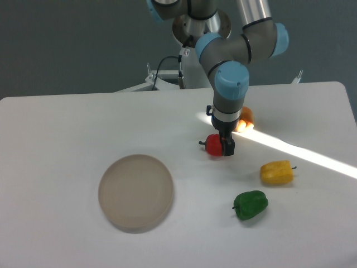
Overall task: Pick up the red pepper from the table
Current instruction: 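Lower the open gripper around the red pepper and close it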
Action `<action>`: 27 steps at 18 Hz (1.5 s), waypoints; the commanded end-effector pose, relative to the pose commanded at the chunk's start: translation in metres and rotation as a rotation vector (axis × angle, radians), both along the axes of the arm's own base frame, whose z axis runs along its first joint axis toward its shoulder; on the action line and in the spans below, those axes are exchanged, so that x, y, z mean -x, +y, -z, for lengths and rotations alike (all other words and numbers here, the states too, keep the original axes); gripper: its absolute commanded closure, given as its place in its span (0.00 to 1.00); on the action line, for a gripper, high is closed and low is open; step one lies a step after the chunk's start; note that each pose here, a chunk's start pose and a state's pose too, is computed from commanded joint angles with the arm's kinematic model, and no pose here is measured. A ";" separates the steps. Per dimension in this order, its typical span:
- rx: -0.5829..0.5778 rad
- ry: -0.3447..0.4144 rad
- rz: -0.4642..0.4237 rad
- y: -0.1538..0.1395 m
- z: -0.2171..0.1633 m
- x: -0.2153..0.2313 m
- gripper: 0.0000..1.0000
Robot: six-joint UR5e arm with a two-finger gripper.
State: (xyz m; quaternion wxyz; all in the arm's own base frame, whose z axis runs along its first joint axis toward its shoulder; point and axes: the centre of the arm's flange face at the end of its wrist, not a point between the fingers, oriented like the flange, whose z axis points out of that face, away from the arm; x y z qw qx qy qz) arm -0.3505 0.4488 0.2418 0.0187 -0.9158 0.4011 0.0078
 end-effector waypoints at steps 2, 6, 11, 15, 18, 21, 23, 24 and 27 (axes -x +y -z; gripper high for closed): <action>0.001 -0.001 0.006 0.002 0.007 0.001 0.00; 0.006 -0.007 0.005 0.003 0.017 0.003 0.00; 0.008 -0.010 0.000 0.004 0.019 0.002 0.01; 0.010 -0.010 0.000 0.003 0.020 0.003 0.26; 0.009 -0.008 0.012 0.004 0.019 0.004 0.33; 0.001 0.004 0.014 0.005 0.013 0.007 0.38; 0.000 0.012 0.014 0.006 0.008 0.009 0.42; 0.001 0.019 0.012 0.006 0.005 0.011 0.42; -0.020 0.051 0.016 0.013 -0.018 0.018 0.42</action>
